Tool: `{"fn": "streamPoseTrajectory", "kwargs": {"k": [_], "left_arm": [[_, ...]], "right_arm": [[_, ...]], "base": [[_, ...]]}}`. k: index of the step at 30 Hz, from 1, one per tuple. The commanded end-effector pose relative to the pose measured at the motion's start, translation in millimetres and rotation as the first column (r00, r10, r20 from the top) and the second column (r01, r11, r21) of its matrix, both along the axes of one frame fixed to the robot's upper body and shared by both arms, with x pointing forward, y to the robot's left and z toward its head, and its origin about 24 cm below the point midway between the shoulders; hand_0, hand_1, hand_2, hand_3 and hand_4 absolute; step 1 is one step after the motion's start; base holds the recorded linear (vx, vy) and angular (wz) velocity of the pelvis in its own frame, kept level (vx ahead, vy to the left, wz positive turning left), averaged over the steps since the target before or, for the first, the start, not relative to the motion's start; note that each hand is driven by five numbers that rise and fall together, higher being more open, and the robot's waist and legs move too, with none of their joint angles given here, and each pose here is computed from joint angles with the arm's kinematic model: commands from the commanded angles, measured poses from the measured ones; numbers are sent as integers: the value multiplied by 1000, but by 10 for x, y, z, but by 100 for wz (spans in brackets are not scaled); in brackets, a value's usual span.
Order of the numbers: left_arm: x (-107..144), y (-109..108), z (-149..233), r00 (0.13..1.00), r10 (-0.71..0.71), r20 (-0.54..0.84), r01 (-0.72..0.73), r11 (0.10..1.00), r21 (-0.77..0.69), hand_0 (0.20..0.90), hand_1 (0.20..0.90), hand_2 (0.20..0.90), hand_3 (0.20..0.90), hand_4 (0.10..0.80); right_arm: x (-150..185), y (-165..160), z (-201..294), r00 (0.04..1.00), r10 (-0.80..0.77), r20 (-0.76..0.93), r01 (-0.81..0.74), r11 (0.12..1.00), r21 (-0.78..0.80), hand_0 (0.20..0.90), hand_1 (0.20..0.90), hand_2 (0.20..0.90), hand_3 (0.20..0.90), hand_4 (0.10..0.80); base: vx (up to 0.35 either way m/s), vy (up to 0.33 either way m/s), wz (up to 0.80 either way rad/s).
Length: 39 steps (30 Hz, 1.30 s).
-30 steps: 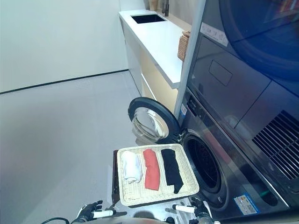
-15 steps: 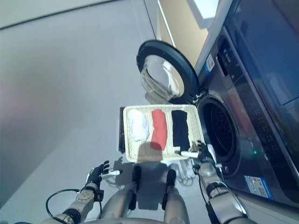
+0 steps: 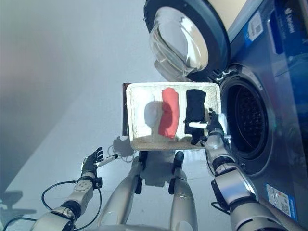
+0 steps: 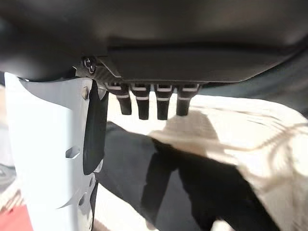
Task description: Pick up the clothes and place them into the washing machine
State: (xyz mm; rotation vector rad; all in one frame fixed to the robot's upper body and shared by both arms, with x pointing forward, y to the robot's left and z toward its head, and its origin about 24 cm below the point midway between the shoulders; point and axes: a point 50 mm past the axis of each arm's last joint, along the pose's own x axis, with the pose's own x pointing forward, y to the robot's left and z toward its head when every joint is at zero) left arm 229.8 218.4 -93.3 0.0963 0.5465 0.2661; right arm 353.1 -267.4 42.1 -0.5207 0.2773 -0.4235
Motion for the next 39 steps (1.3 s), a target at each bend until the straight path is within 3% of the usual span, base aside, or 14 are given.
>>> {"fn": "streamPoseTrajectory", "kwargs": {"k": [1,6,20,27,28,31,39], "left_arm": [[-27,141,69,997,41,65,-43,999,30,900,900,900,900,800],[25,33,141,992,7,128,-8,1000,11,900,900,900,900,800],[134,-228,231,979,-64,195,67,998,-9,900,900,900,900,800],[169,-244,204,984,-53,168,53,999,6,900,900,900,900,800],[181,-248,211,984,-46,172,46,999,6,900,900,900,900,800],[171,-266,202,985,-38,171,39,999,-2,900,900,900,900,800],[84,-250,125,990,-17,137,17,1000,2,900,900,900,900,800]], "right_arm": [[62,-263,360,989,-83,124,93,993,-76,900,900,900,900,800],[128,-435,679,970,-153,188,173,980,-96,900,900,900,900,800],[186,-368,759,972,-153,180,188,962,-199,900,900,900,900,800],[213,-194,633,986,-96,136,129,955,-268,900,900,900,900,800],[214,-187,629,987,-95,128,128,950,-284,864,864,864,864,775],[204,-195,613,988,-100,116,132,942,-309,200,200,200,200,300],[145,-156,441,992,-98,76,118,939,-323,200,200,200,200,300]], "base": [[-18,44,12],[-8,41,3],[30,35,4],[0,20,3],[-18,10,8],[-9,9,4],[6,12,7]]}}
